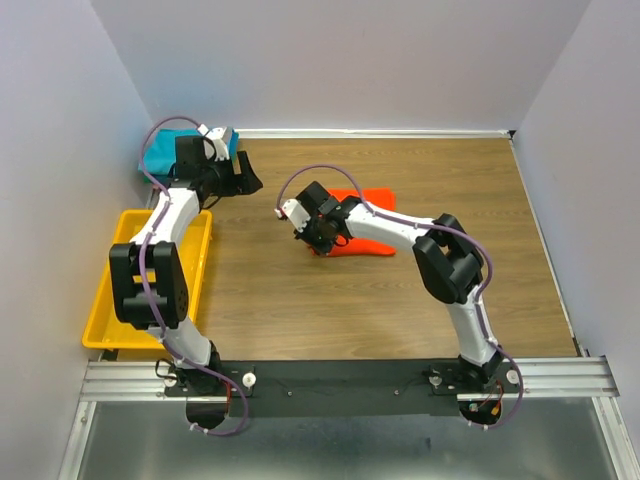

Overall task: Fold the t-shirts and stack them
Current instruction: Neatly place the folded tshirt to the corner

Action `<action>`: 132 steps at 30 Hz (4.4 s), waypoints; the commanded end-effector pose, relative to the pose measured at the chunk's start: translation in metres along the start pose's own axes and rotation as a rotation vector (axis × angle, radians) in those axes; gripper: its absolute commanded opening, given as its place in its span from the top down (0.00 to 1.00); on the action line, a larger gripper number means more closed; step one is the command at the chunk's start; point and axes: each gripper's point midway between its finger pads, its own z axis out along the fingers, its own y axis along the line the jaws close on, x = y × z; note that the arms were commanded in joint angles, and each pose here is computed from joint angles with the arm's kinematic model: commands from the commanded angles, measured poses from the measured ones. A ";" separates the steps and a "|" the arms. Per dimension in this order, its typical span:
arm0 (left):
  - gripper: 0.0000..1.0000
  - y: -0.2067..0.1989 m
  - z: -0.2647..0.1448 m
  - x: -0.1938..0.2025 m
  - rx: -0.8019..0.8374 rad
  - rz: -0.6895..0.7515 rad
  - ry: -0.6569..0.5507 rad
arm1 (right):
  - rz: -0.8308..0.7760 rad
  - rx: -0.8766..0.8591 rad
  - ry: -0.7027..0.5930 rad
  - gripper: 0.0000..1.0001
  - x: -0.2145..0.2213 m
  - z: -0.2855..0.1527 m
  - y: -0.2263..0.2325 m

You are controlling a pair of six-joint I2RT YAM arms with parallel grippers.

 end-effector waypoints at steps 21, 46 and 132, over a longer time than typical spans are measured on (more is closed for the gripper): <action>0.08 -0.098 0.064 0.110 0.310 -0.591 0.269 | 0.034 0.009 -0.212 0.99 -0.055 -0.065 -0.020; 0.48 -0.103 0.143 0.109 0.184 -0.751 0.122 | 0.086 -0.011 -0.233 1.00 -0.068 -0.057 -0.021; 1.00 0.030 0.027 -0.218 -0.490 0.561 -0.221 | 0.263 0.241 -0.280 0.00 0.016 -0.174 -0.119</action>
